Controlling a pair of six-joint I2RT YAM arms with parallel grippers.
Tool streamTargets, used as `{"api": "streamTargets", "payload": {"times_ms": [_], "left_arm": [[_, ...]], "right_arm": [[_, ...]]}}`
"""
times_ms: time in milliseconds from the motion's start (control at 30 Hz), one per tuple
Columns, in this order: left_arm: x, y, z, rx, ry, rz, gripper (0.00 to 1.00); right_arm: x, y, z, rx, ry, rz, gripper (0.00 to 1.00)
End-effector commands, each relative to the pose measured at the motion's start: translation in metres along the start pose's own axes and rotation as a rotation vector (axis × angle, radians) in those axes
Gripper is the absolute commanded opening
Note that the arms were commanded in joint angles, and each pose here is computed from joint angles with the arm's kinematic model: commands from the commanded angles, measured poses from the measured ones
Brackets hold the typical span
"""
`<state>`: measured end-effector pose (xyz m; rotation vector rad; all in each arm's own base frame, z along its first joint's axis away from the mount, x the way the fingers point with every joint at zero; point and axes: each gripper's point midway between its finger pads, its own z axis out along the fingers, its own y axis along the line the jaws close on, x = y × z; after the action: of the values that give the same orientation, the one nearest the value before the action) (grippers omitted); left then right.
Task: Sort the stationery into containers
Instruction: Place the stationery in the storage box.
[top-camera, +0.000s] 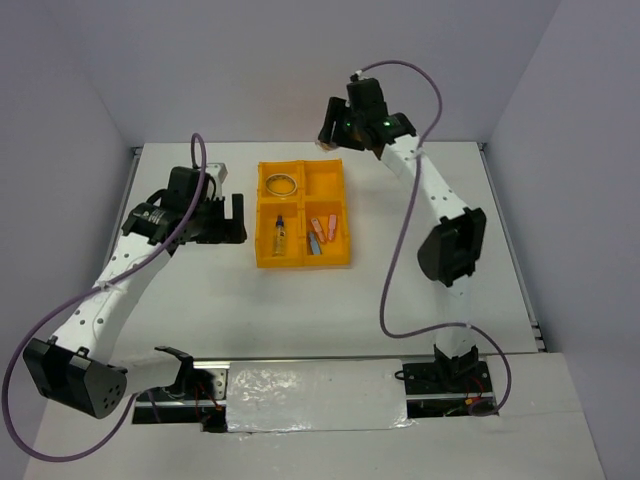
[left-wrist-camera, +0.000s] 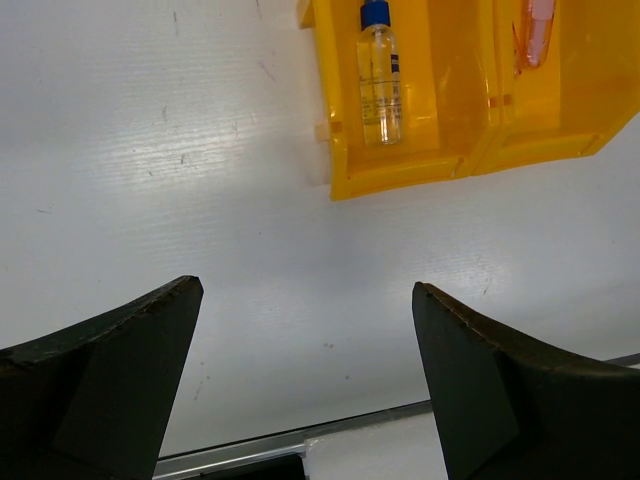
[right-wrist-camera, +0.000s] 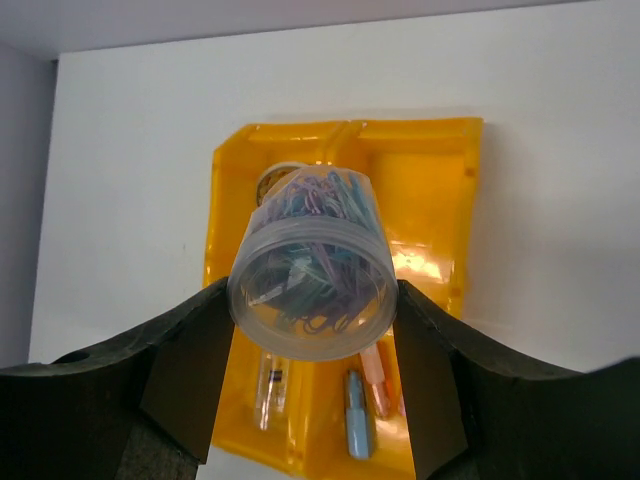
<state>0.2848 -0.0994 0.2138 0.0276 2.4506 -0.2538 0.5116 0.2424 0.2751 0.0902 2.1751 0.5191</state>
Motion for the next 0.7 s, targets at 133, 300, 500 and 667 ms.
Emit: {"api": "streamTargets", "payload": {"times_ms": [133,300,500,667], "left_arm": [[0.0,0.007,-0.011,-0.029,-0.02,-0.023,0.99],[0.01,0.013,-0.015,-0.043,-0.022,-0.018,0.99],[0.023,0.017,-0.015,-0.051,0.001,-0.013,0.99],[0.027,0.02,-0.015,-0.061,0.011,-0.013,0.99]], "right_arm": [[0.031,-0.014,0.06,0.113,0.082,-0.002,0.37],[0.057,-0.021,0.078,0.126,0.138,-0.073,0.38],[0.082,-0.025,0.085,0.137,0.2,-0.107,0.43],[0.099,-0.026,0.092,0.149,0.236,-0.128,0.49]]}}
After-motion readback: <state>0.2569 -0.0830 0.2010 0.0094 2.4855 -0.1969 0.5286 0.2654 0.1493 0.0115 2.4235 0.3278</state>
